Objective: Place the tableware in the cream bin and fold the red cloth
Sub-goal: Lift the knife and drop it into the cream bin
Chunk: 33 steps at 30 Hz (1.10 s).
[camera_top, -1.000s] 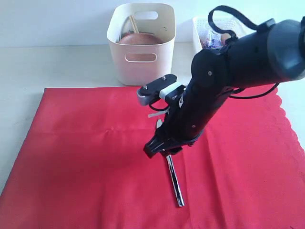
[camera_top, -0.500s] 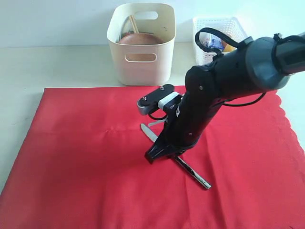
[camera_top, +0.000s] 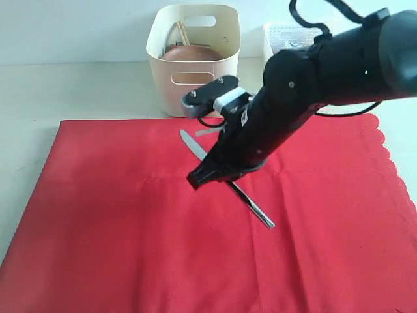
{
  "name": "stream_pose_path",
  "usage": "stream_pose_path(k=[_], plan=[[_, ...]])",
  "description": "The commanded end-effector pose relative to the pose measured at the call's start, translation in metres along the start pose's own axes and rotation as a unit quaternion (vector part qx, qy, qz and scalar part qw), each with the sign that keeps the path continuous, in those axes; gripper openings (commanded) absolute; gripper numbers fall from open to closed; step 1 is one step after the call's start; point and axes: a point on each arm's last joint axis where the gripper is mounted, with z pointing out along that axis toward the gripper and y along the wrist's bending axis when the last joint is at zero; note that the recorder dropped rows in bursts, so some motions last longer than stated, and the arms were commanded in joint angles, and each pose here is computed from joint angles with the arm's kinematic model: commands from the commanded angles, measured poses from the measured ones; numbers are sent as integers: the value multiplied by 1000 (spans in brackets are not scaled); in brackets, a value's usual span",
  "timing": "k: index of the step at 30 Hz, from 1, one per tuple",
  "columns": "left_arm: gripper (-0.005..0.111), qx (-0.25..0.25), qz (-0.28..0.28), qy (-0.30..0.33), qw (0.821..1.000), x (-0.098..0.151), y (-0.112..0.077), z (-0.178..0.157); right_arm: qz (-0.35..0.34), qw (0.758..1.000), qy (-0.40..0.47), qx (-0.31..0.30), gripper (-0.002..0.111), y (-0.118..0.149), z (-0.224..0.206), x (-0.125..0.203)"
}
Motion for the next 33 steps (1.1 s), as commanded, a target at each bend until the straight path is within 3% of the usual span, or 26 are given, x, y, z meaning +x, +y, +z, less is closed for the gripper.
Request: stream_pose_path(k=[1, 8, 17, 22, 33], plan=[[1, -1, 1, -4, 1000, -1, 0, 0, -3, 997, -72, 5, 0, -1, -27, -29], [1, -1, 1, -4, 1000, -1, 0, 0, 27, 983, -179, 32, 0, -33, -63, -75], [1, -1, 1, -4, 1000, -1, 0, 0, 66, 940, -323, 81, 0, -83, -96, -124], [1, -1, 1, -4, 1000, -1, 0, 0, 76, 929, -349, 95, 0, -104, -83, -145], [1, -1, 1, -4, 1000, -1, 0, 0, 72, 885, -445, 121, 0, -124, -42, -180]])
